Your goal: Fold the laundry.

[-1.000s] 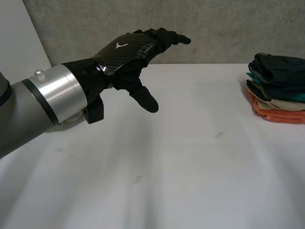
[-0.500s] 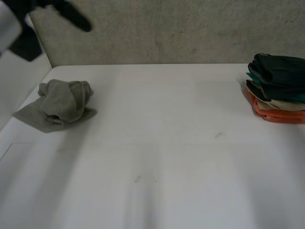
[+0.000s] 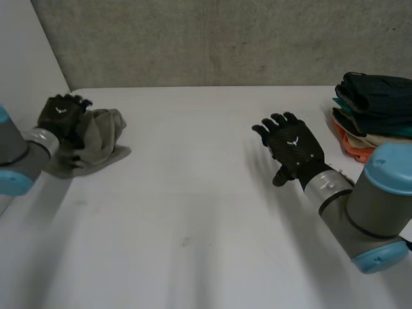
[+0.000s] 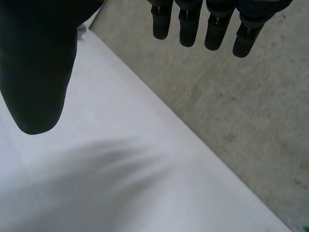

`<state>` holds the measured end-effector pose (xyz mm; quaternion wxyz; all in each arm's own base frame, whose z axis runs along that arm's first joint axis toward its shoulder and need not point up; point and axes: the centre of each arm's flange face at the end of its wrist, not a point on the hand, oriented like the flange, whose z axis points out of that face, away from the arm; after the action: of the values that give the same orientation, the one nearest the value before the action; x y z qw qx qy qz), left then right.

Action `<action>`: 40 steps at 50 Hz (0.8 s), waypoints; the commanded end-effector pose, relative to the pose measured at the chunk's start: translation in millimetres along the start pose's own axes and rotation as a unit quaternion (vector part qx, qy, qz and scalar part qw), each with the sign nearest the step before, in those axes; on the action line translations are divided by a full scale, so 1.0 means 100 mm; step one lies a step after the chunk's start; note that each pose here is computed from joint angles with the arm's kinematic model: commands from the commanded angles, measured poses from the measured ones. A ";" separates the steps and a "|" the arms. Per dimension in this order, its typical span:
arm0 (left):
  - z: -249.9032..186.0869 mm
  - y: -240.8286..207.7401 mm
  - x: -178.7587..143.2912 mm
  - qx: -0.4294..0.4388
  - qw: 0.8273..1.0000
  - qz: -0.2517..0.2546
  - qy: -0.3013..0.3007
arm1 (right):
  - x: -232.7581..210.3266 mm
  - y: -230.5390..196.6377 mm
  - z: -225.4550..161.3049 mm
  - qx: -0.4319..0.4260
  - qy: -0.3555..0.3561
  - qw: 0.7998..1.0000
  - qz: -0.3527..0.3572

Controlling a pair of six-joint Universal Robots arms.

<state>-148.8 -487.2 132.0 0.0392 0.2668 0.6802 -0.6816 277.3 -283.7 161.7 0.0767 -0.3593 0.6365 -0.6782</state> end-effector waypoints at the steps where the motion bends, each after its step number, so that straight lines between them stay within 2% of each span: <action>1: 0.19 0.27 -0.02 -0.007 1.000 0.011 -0.016 | 0.08 0.07 0.03 0.000 0.016 1.000 0.001; 3: 0.17 0.16 -0.11 -0.006 0.999 0.017 -0.038 | 0.11 0.08 0.03 -0.001 0.021 1.000 0.001; 6: 0.08 -0.32 -0.27 0.023 0.997 0.008 -0.078 | 0.16 0.08 0.03 -0.001 0.030 1.000 0.001; 7: 0.01 -0.63 -0.26 0.052 0.995 -0.009 -0.087 | 0.19 0.07 0.03 0.000 0.033 0.999 0.002; 9: -0.07 -0.97 -0.26 0.094 0.991 -0.029 -0.088 | 0.23 0.05 0.04 0.002 0.040 0.999 0.001; 11: -0.24 -1.48 -0.20 0.155 0.983 -0.064 -0.074 | 0.26 0.03 0.04 0.005 0.044 0.999 0.000; 14: -0.47 -1.97 -0.07 0.208 0.972 -0.099 -0.045 | 0.29 -0.01 0.03 0.008 0.052 0.999 0.001; 15: -0.64 -2.27 0.02 0.238 0.964 -0.118 -0.025 | 0.32 -0.03 0.02 0.009 0.058 0.998 0.002; 19: -1.03 -2.80 0.17 0.292 0.943 -0.157 0.009 | 0.39 -0.06 0.01 0.011 0.072 0.997 0.013; 21: -1.15 -2.92 0.23 0.302 0.938 -0.169 0.021 | 0.43 -0.08 0.01 0.013 0.078 0.997 0.017; 26: -1.38 -2.96 0.61 0.283 0.936 -0.194 0.077 | 0.57 -0.11 0.01 0.018 0.097 0.995 0.026; 30: -1.48 -2.61 1.14 0.212 0.943 -0.204 0.153 | 0.72 -0.13 0.01 0.022 0.115 0.993 0.033; 31: -1.53 -2.42 1.39 0.177 0.944 -0.205 0.188 | 0.78 -0.14 0.02 0.023 0.123 0.991 0.037; 33: -1.59 -2.20 1.64 0.142 0.943 -0.204 0.223 | 0.86 -0.13 0.03 0.023 0.131 0.990 0.043; 34: -1.66 -1.99 1.87 0.107 0.940 -0.203 0.252 | 0.88 -0.14 0.03 0.024 0.133 0.990 0.045; 38: -1.78 -1.56 2.24 0.036 0.933 -0.200 0.296 | 0.98 -0.11 0.04 0.014 0.137 0.988 0.064; 40: -1.80 -1.50 2.27 0.025 0.934 -0.195 0.299 | 0.98 -0.09 0.04 0.008 0.134 0.989 0.067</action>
<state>-338.5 -261.2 251.2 -0.2994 0.2824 0.6277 -0.6608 219.4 -333.5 208.1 0.0324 -0.2334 0.6431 -0.7286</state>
